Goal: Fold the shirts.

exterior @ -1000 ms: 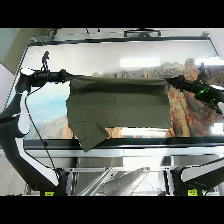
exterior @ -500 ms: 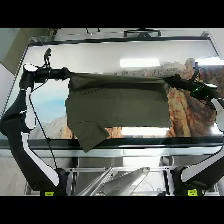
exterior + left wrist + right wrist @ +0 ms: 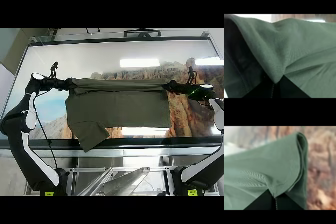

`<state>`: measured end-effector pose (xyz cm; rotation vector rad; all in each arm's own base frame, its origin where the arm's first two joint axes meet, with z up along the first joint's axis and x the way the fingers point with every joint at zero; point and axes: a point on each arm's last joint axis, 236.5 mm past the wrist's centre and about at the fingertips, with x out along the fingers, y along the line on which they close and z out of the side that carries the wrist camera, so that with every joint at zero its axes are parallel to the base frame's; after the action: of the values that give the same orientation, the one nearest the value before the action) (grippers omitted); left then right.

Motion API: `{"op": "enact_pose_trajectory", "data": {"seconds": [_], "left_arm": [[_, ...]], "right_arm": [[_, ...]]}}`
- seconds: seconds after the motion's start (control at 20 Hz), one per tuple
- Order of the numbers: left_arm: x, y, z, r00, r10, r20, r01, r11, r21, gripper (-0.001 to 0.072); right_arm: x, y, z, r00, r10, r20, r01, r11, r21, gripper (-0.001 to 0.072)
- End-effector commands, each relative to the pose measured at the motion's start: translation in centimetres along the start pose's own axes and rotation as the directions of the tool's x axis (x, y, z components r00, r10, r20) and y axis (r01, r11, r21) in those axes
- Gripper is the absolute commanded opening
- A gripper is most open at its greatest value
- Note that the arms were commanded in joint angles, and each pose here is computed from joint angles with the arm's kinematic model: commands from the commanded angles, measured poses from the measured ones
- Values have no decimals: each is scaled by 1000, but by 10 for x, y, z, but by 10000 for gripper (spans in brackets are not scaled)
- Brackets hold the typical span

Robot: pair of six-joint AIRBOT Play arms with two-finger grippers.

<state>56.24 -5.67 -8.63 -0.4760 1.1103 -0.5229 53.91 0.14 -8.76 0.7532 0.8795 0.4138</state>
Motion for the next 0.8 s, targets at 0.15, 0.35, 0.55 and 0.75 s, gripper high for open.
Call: {"op": "enact_pose_trajectory", "data": {"seconds": [0.15,0.35,0.55,0.75], "left_arm": [[-29,-33,-9,989,-92,-118,94,996,9,338],[-96,-50,-12,969,-144,-201,124,986,-110,337],[-139,-43,-56,962,-36,-271,-12,985,-173,220],[-150,-64,-152,928,-23,-373,-76,965,-249,222]], "right_arm": [[-10,6,-15,997,14,-78,-9,998,64,283],[-88,12,-12,988,-64,-143,68,997,20,302],[-150,-4,-53,932,-260,-254,259,965,-36,302],[-165,-27,-133,851,-334,-405,353,935,-28,431]]}}
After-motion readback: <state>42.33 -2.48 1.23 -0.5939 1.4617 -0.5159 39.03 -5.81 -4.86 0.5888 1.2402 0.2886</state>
